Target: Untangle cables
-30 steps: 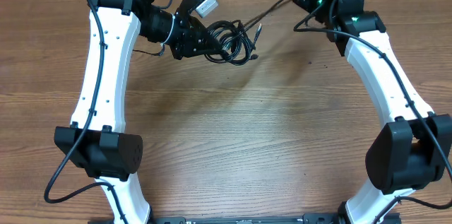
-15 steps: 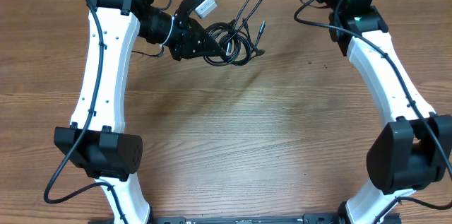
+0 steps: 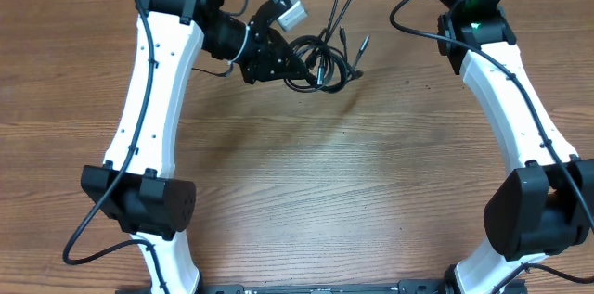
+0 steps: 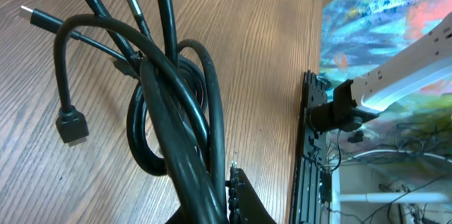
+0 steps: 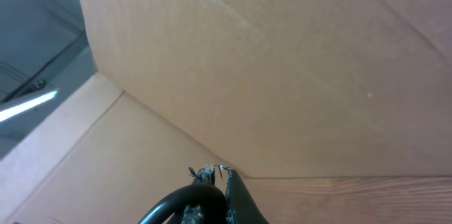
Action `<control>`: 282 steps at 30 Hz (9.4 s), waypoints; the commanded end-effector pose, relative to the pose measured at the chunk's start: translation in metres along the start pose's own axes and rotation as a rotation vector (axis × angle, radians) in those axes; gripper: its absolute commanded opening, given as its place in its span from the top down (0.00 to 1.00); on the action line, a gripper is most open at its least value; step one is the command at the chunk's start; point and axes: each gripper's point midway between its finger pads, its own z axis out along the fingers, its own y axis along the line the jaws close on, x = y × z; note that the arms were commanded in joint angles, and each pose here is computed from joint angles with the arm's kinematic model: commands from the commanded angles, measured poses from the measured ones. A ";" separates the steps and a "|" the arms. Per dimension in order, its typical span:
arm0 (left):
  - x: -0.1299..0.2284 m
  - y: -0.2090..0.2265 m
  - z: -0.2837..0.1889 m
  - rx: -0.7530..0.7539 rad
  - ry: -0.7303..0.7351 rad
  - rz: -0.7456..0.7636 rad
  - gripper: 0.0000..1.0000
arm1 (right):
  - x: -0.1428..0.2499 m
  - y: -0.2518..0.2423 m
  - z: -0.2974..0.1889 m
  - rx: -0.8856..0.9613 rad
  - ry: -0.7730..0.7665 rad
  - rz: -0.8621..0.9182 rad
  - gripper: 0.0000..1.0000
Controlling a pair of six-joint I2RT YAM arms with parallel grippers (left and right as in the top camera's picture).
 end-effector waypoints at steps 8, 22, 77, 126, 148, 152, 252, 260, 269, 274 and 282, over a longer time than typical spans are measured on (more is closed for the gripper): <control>0.002 -0.019 0.007 0.001 0.049 0.012 0.96 | -0.052 0.071 -0.023 -0.186 -0.184 -0.085 0.96; 0.003 -0.038 0.024 0.042 0.092 0.023 0.96 | -0.063 0.006 -0.023 0.106 -0.261 -0.135 0.96; 0.035 0.091 -0.062 -0.517 -0.179 -1.305 0.96 | 0.231 -0.053 -0.090 0.394 0.915 -0.197 0.00; 0.062 0.069 -0.074 -0.403 -0.222 -1.966 0.96 | 0.319 0.010 -0.063 0.081 1.044 -0.686 0.96; 0.086 0.088 -0.092 -0.617 -0.176 -1.730 0.14 | 0.302 0.024 -0.049 -0.015 0.967 -0.602 0.96; 0.078 0.082 -0.086 -0.539 -0.153 -1.660 0.25 | 0.288 0.022 -0.040 0.008 0.912 -0.562 0.96; 0.045 0.091 -0.091 -0.324 -0.378 -2.024 0.16 | 0.273 0.073 -0.041 -0.340 0.878 -0.471 0.96; 0.031 0.080 -0.085 -0.207 -0.351 -2.015 0.21 | 0.268 0.072 -0.035 -0.331 0.846 -0.508 0.96; 0.029 0.078 -0.086 -0.178 -0.348 -2.004 0.20 | 0.268 0.065 -0.033 -0.322 0.834 -0.594 0.96; 0.024 0.085 -0.091 -0.177 -0.382 -1.974 0.13 | 0.270 0.056 -0.036 -0.305 0.847 -0.650 0.96; 0.041 0.104 -0.101 -0.344 -0.435 -1.957 0.18 | 0.270 0.036 -0.037 -0.223 0.865 -0.724 0.96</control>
